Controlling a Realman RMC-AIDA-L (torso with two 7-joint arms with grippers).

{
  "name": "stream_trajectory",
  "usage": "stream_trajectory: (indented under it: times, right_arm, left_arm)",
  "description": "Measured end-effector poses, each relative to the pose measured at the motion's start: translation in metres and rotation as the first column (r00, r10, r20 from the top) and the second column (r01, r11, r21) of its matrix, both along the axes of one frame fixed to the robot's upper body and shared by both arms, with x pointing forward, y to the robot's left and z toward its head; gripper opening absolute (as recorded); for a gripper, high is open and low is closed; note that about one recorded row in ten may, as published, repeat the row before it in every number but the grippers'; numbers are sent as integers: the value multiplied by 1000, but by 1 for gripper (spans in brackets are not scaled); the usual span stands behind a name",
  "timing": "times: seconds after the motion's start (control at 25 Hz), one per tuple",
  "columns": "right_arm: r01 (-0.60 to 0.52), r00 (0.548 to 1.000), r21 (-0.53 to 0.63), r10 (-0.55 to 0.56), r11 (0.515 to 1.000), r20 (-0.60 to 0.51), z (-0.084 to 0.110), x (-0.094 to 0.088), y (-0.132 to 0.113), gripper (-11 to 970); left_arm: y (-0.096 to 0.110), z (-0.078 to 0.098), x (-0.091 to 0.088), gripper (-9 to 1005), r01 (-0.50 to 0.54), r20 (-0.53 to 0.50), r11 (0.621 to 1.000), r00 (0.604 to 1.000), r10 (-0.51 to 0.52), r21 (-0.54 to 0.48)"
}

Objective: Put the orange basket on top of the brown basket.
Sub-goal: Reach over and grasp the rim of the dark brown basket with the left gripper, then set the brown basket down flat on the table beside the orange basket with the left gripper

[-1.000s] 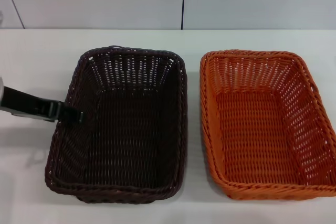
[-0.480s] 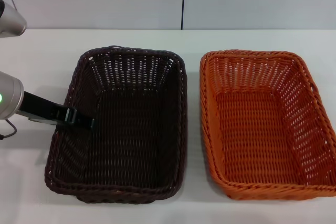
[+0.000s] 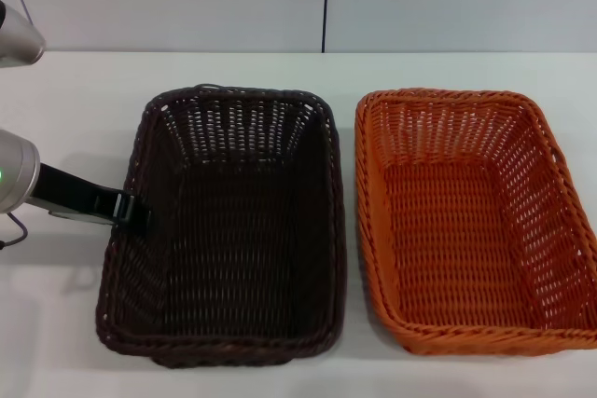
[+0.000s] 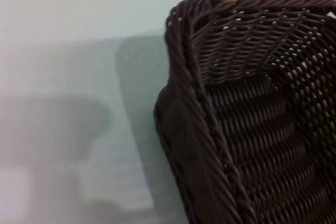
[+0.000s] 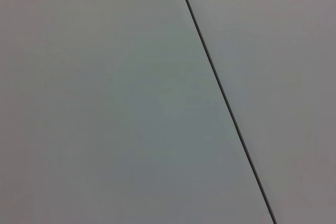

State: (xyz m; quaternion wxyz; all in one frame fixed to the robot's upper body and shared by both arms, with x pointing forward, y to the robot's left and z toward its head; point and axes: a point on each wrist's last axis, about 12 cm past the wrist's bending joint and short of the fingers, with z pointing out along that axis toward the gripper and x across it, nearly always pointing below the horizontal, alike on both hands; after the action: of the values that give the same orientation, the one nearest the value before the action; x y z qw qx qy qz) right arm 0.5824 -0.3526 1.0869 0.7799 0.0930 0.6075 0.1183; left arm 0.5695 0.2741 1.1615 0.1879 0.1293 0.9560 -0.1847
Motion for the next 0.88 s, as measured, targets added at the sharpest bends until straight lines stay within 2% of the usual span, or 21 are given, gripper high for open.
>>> stream_trajectory:
  times: [0.24,0.36,0.52,0.6,0.72,0.8,0.88]
  right_arm:
    - [3,1000,1,-3,1000,-1,0,-1,-1,571]
    - [4,1000,1,-4,1000,-2,-1,-1,-1,570]
    - [5,1000,-2,-5,1000,-1,0,0,-2,568]
    - [5,1000,-3,-5,1000,0,1,0,-3,567]
    - [9,1000,-3,-9,1000,5,2,1,-5,566]
    - [15,1000,6,-15,1000,9,3,1,-6,565]
    - [22,1000,15,-22,1000,13,4,1,-8,564]
  left_arm:
    - [2,1,0,225,2,5,1000,1000,-2,4]
    - [7,11,2,224,-1,41,1000,999,0,16]
    - [26,37,8,213,17,117,999,993,-21,31]
    - [39,52,12,204,59,145,998,987,-63,28]
    - [46,69,16,203,125,169,991,977,-129,37]
    - [46,69,16,203,125,169,991,977,-129,37]
    - [44,84,19,203,249,165,964,951,-262,94]
